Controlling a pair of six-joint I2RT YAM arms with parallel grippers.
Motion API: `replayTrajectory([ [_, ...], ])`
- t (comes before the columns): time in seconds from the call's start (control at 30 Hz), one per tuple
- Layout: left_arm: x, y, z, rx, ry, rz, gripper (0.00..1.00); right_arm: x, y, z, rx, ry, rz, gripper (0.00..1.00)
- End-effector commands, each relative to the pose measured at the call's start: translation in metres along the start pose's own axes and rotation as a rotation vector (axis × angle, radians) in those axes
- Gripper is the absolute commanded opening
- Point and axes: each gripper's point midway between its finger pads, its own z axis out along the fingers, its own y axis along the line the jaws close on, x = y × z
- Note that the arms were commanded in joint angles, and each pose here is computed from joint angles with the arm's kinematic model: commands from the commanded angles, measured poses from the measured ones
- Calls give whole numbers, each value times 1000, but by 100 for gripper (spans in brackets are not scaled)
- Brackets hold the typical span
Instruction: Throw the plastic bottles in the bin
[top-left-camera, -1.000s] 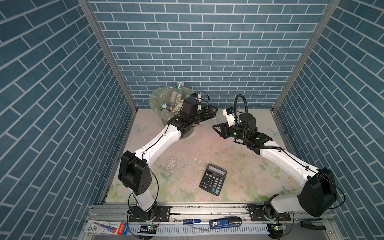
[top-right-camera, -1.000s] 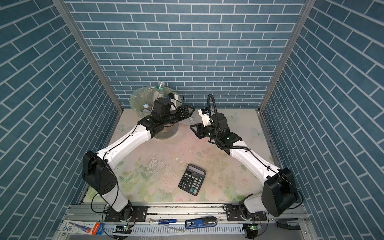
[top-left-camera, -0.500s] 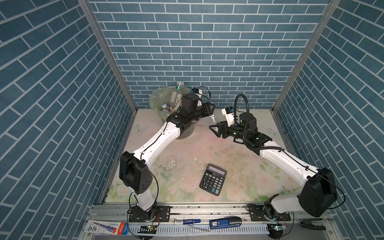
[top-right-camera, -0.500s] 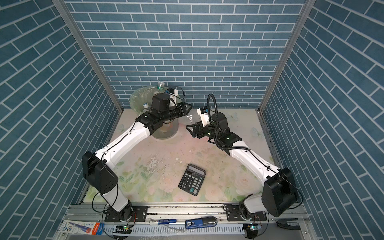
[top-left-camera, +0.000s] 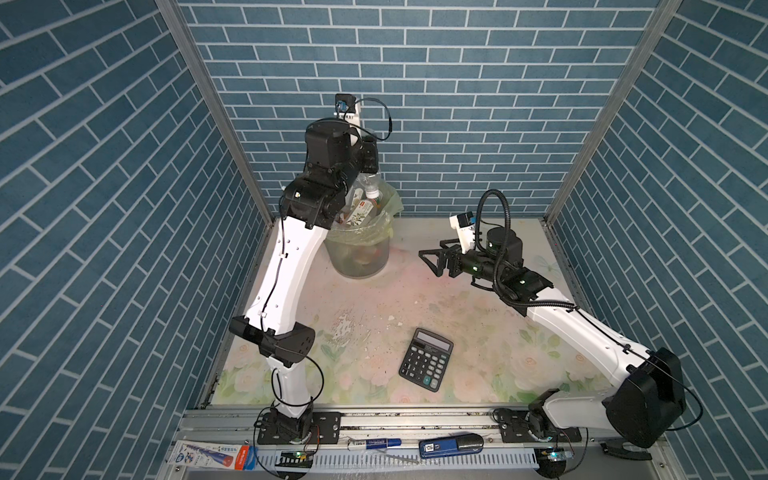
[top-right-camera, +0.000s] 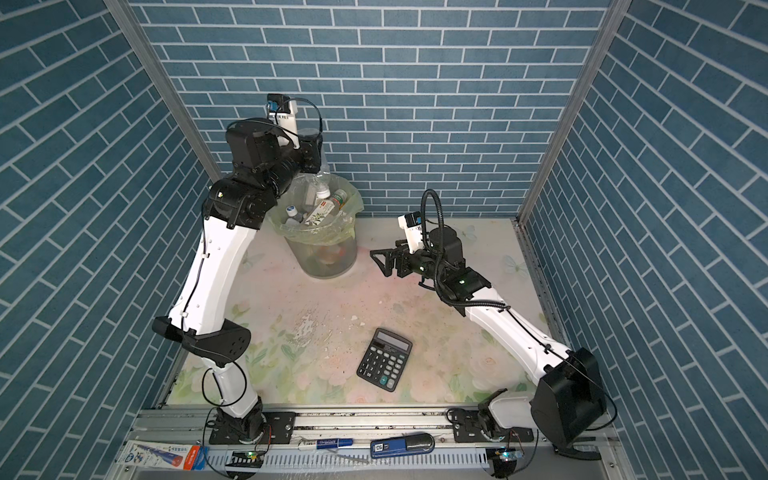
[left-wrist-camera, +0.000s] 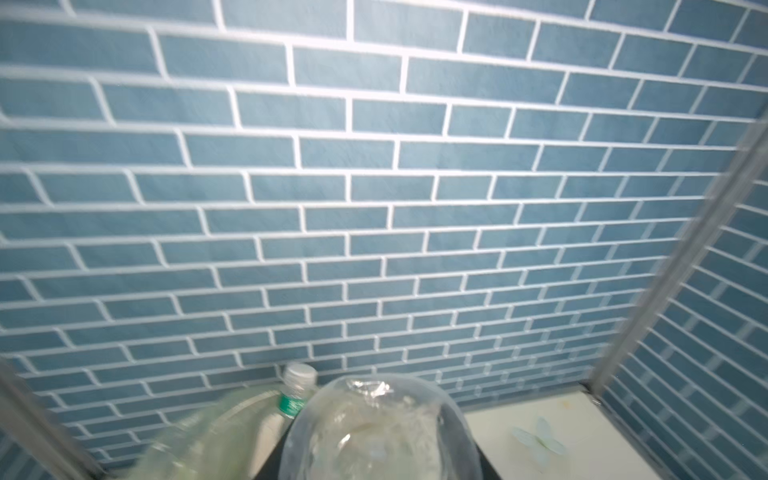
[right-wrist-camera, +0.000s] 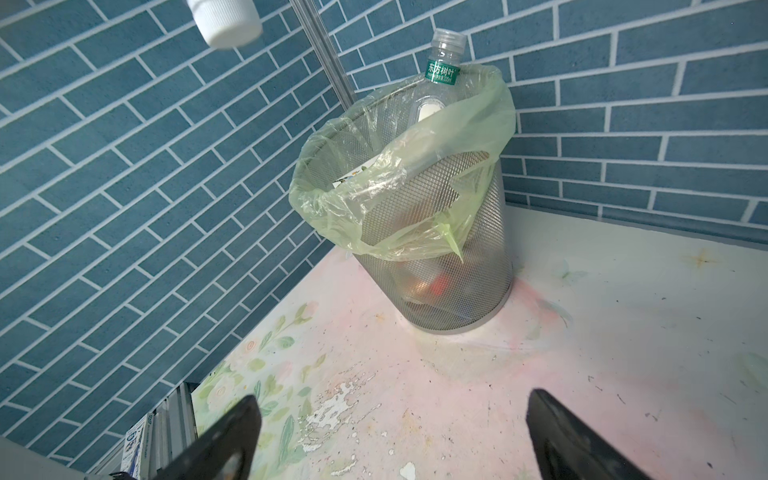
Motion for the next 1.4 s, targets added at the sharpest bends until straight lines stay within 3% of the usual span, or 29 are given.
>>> replayTrajectory([
  [0.0,11,30,12,-198,43,265,45,6,-1,-2,5,-3,-21,99],
  [0.13,20,45,34,-284,31,344,43,7,-1,0,0,1,-17,99],
  [0.23,69,67,69,-322,142,360,46,8,-1,2,-7,4,-9,99],
  [0.3,105,77,86,-335,241,362,59,10,-2,2,-6,9,-8,99],
  [0.4,128,87,95,-388,305,407,96,12,-2,2,-4,13,-6,99],
  [0.43,128,87,93,-392,315,416,99,12,-2,2,-4,14,-5,99],
  [0.7,70,66,40,-295,200,290,99,13,-4,8,-14,9,21,99],
  [0.93,56,54,5,-202,163,145,99,11,-14,1,63,4,25,99],
  [1.07,52,59,-25,-185,82,63,99,7,-49,-19,291,-3,12,99],
  [1.17,63,83,-49,-220,52,-7,99,4,-94,-48,545,-14,17,99],
  [1.27,91,122,-72,-304,74,-99,99,9,-147,-89,840,-9,58,99],
  [1.37,145,162,-97,-455,142,-136,99,20,-188,-131,1104,-8,53,99],
])
